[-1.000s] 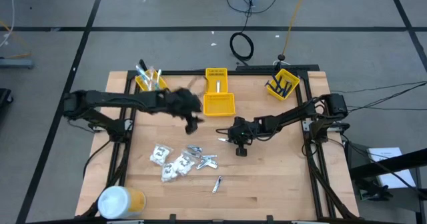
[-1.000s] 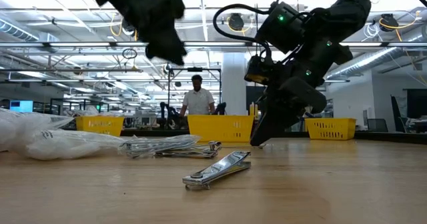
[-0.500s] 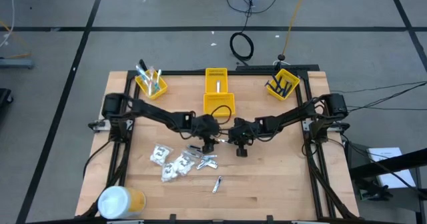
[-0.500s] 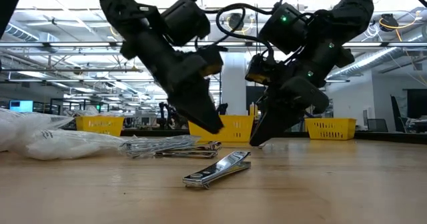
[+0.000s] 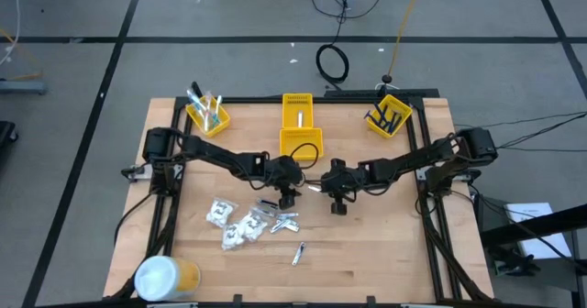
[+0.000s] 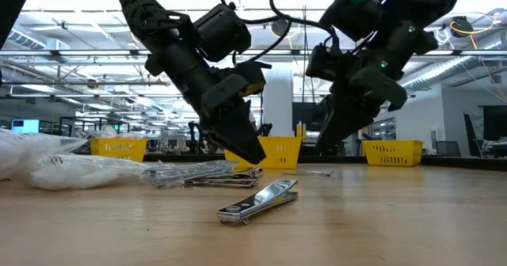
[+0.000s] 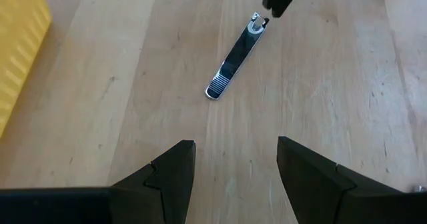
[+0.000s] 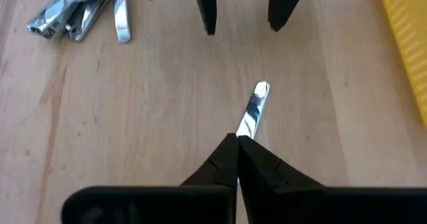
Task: Pick & Place Travel size toiletries
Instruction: Put the nail cutter into the top middle yellow bin
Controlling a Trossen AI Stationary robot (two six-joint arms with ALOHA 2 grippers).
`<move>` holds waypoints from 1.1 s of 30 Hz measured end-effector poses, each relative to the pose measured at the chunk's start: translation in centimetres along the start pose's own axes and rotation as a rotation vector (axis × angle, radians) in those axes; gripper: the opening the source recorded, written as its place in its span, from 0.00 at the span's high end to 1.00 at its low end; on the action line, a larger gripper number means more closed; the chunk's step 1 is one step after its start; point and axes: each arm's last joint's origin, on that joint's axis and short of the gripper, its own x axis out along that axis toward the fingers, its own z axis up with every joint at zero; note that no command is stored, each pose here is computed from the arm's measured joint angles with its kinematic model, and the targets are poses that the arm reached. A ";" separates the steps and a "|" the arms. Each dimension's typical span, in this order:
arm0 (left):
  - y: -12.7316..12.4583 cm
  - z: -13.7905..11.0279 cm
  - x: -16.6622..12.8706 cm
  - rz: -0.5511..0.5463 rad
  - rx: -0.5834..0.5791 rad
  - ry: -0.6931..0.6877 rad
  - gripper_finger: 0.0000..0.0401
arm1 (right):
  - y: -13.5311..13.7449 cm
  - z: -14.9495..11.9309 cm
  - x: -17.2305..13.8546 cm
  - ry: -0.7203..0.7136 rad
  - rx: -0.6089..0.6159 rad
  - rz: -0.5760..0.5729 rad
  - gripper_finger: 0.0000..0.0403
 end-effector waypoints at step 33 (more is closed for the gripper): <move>0.4 0.1 -0.1 0.008 -0.013 -0.003 0.48 | 0.6 -1.9 1.6 0.080 0.058 0.001 1.00</move>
